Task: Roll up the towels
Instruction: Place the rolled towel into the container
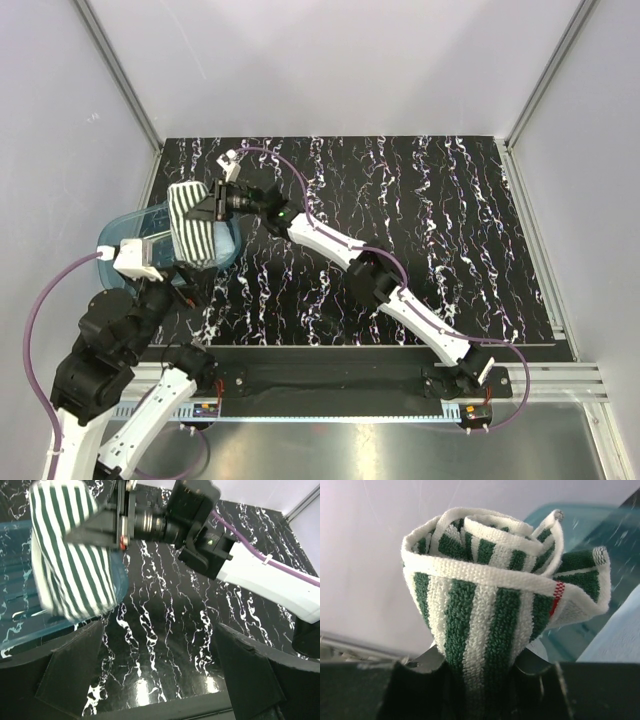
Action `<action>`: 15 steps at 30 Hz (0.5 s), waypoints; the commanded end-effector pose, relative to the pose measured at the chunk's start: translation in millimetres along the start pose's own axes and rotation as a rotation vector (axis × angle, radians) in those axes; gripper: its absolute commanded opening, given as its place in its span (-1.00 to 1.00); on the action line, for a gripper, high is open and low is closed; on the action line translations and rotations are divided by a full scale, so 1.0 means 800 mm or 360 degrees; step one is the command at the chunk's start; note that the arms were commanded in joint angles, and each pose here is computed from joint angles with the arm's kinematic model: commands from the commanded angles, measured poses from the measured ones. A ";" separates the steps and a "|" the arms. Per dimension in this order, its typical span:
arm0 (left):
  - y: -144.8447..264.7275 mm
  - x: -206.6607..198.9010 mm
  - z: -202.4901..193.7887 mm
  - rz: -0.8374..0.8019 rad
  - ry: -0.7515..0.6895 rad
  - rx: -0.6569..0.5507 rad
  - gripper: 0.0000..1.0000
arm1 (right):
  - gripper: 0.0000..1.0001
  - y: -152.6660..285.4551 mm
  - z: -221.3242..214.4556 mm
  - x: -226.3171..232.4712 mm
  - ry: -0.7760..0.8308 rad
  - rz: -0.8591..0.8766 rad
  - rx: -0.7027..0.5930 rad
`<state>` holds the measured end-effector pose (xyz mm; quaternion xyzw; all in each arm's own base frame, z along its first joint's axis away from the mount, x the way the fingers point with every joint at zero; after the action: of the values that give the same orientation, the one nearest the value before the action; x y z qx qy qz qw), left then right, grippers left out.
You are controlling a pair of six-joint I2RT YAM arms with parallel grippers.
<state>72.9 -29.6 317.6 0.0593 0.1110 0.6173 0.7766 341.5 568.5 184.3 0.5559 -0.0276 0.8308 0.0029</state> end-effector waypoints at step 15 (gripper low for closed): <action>-0.011 0.000 -0.003 -0.0018 -0.0029 -0.0133 0.98 | -0.79 0.017 -0.021 -0.061 0.0220 -0.0491 0.0081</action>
<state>76.3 -30.6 305.7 0.0544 0.1005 0.6170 0.7786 348.4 568.4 121.3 0.5274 0.0348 0.8415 0.1123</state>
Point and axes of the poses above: each gripper's point midway between its finger pads, its own y axis back along the fingers, its own x axis along the line the jaws close on, z = x × y, the point moved 8 cm from there along y, back along the fingers, and after that the axes turned 12 degrees about -y, right-handed, at the moved point
